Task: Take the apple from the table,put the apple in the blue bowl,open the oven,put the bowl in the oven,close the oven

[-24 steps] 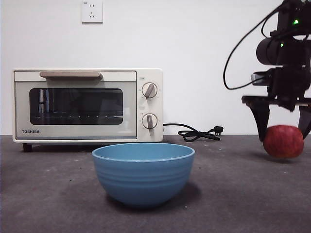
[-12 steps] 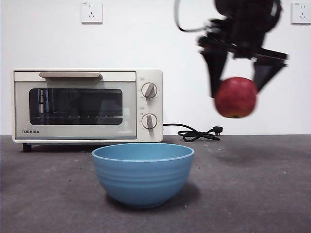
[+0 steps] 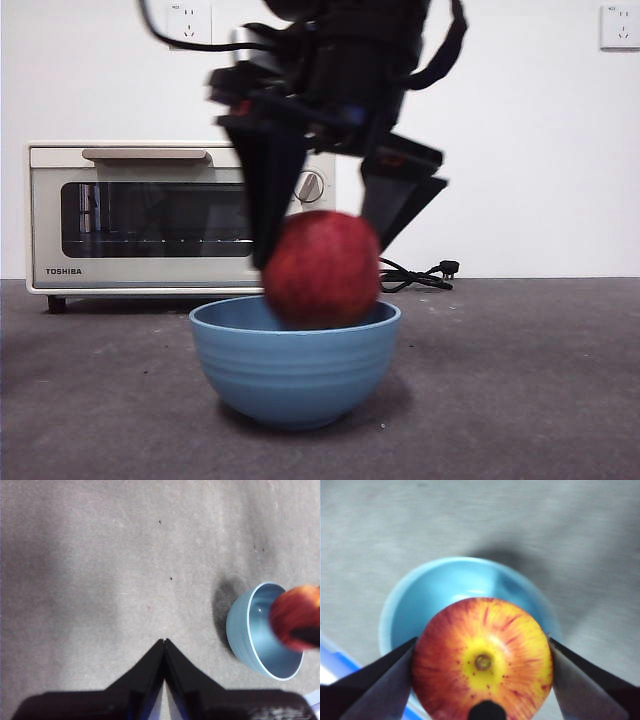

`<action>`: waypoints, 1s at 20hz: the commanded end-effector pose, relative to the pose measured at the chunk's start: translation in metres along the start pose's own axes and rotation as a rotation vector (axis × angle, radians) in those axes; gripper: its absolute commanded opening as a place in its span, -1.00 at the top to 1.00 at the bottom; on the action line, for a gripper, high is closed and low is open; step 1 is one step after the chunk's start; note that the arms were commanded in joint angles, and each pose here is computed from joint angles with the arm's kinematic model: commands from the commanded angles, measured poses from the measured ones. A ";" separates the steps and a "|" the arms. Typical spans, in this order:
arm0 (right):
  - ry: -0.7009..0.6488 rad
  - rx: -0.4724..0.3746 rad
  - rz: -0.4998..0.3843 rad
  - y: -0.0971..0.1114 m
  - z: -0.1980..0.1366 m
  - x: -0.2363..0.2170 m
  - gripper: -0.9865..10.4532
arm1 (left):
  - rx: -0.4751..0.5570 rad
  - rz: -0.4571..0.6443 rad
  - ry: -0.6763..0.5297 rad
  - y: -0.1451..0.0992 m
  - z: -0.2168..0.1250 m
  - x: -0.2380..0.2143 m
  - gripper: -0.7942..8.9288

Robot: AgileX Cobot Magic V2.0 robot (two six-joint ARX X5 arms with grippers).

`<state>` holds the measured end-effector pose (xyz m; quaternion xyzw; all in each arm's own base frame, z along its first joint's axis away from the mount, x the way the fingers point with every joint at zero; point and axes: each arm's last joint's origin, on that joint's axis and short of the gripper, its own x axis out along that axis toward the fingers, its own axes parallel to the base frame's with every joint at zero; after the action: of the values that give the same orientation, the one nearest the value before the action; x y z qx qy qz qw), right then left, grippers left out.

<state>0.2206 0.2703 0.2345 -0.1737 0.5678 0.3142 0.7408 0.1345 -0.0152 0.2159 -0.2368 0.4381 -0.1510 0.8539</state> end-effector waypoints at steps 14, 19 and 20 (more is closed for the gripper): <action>-0.064 -0.005 -0.095 0.025 -0.007 0.005 0.72 | 0.015 -0.005 0.002 0.000 0.000 0.000 0.85; -0.044 0.007 -0.100 0.020 -0.023 0.029 0.72 | 0.015 -0.021 0.009 -0.001 0.000 0.000 0.85; -0.048 0.006 -0.098 0.020 -0.025 0.033 0.72 | 0.017 -0.021 0.009 -0.001 0.000 0.000 0.85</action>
<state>0.1946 0.2783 0.1976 -0.1968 0.5426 0.2826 0.7661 0.1342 -0.0156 0.2159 -0.2393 0.4392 -0.1579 0.8514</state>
